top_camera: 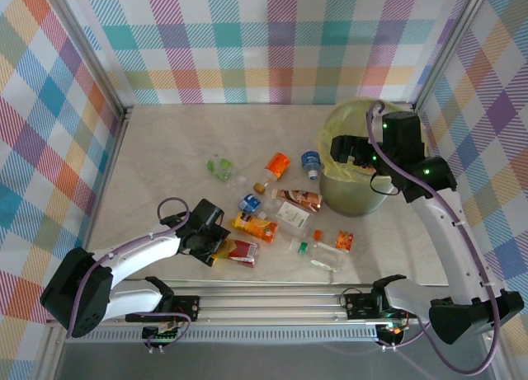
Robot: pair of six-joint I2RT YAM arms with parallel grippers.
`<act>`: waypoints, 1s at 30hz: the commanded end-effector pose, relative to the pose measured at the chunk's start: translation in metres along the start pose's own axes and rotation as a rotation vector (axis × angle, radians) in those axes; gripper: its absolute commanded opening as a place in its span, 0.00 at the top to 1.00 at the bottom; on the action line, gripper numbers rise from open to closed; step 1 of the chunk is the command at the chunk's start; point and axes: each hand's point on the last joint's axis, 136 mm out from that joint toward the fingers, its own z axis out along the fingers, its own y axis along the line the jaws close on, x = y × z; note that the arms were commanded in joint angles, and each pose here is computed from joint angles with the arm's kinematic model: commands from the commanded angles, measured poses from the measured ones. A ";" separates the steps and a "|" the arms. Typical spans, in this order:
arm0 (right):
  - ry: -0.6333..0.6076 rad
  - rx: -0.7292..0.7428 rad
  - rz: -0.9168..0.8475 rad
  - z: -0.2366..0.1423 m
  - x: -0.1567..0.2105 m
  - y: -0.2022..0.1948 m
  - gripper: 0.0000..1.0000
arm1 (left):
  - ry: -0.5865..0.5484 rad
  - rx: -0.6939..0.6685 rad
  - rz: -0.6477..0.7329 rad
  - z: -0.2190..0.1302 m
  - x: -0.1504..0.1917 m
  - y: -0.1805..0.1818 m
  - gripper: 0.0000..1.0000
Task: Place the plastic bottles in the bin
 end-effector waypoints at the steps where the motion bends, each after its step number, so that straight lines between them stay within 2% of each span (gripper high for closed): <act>1: -0.029 -0.004 -0.024 -0.005 -0.004 0.001 0.00 | -0.032 0.066 0.010 -0.015 -0.004 -0.017 0.48; 18: -0.039 -0.044 -0.007 -0.010 -0.014 0.010 0.00 | -0.214 0.231 0.059 -0.102 -0.035 -0.037 0.54; 30: -0.059 -0.078 0.001 -0.020 -0.020 0.017 0.00 | -0.328 0.364 0.162 -0.152 -0.052 -0.077 0.57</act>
